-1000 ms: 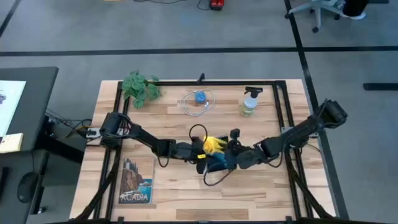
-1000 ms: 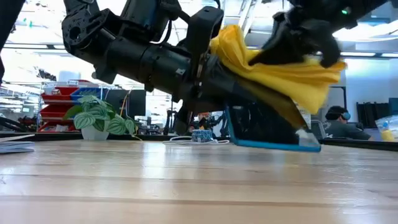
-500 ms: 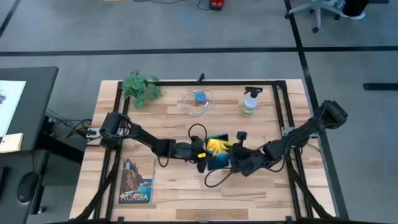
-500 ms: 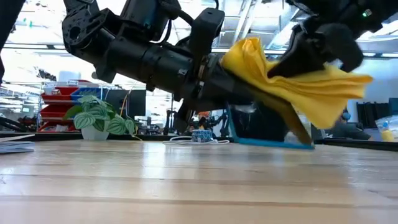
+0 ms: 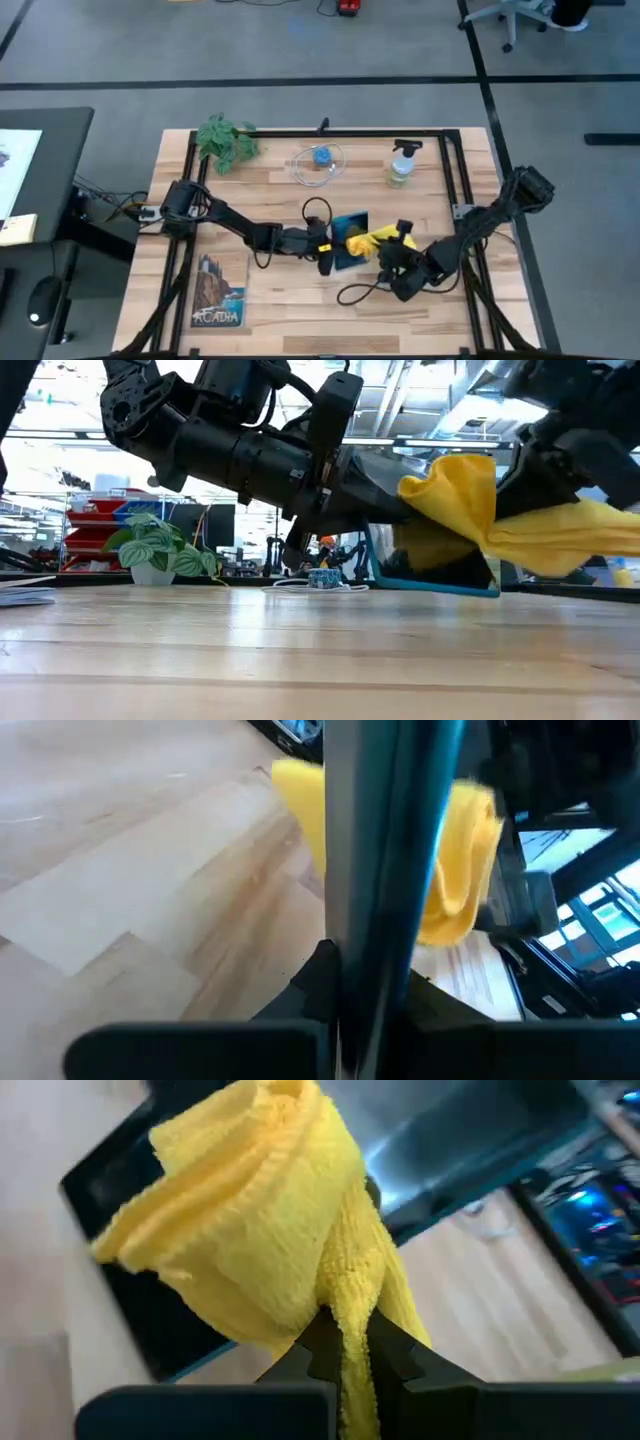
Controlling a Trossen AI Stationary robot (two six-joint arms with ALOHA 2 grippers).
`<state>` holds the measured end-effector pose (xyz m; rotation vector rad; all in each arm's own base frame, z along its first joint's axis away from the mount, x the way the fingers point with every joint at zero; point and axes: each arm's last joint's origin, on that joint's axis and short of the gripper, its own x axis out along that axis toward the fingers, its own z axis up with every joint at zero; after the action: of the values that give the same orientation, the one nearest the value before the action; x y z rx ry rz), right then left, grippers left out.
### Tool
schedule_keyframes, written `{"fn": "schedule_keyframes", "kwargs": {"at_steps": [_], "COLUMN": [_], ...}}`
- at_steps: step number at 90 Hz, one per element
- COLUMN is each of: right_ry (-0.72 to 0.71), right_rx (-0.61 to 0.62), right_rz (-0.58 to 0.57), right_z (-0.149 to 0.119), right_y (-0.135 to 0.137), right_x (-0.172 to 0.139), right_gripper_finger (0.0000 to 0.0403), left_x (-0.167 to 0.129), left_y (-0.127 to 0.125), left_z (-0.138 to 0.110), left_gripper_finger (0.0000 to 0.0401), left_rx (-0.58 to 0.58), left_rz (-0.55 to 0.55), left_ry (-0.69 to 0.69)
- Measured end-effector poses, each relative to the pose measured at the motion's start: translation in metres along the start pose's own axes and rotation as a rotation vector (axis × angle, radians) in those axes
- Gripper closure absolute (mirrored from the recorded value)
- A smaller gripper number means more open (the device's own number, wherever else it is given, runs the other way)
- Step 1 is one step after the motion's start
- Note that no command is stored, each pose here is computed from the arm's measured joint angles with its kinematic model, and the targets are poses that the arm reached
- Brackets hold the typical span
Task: Apply microfiber cloth
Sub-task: Wipe the tablet with the yellow microfiber cloth
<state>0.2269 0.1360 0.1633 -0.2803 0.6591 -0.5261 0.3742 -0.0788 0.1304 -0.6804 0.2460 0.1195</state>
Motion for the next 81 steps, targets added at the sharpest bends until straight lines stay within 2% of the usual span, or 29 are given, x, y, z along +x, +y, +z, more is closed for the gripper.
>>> {"fn": "schedule_keyframes", "kwargs": {"at_steps": [5, 13, 27, 32, 42, 64, 72, 81], "right_ry": [0.0, 0.031, 0.033, 0.011, -0.034, -0.137, -0.118, -0.02], "right_rx": [-0.006, -0.038, -0.196, -0.25, -0.363, -0.516, -0.541, -0.54], "right_rz": [0.031, 0.145, 0.338, 0.375, 0.365, 0.306, 0.296, 0.325], "right_z": [0.001, 0.001, 0.001, 0.001, 0.006, 0.049, 0.051, 0.042], "right_y": [0.003, 0.009, 0.027, 0.032, 0.036, 0.032, 0.028, 0.024], "right_x": [-0.002, -0.004, -0.002, 0.0, 0.007, 0.015, 0.02, 0.023], "right_gripper_finger": [0.0403, 0.0403, 0.0403, 0.0403, 0.0403, 0.0403, 0.0403, 0.0403], "left_x": [0.0, 0.0, 0.0, 0.0, 0.001, 0.002, 0.002, 0.001], "left_y": [0.0, 0.0, -0.001, -0.001, -0.003, -0.002, -0.002, -0.003], "left_z": [0.0, 0.001, 0.005, 0.007, 0.009, 0.008, 0.008, 0.006], "left_gripper_finger": [0.0392, 0.0392, 0.0392, 0.0392, 0.0392, 0.0392, 0.0392, 0.0392], "left_rx": [0.0, -0.001, -0.011, -0.015, -0.015, -0.021, -0.021, -0.018], "left_rz": [0.008, 0.024, 0.068, 0.068, 0.062, 0.061, 0.061, 0.064], "left_ry": [-0.009, -0.036, -0.114, -0.125, -0.136, -0.12, -0.118, -0.111]}}
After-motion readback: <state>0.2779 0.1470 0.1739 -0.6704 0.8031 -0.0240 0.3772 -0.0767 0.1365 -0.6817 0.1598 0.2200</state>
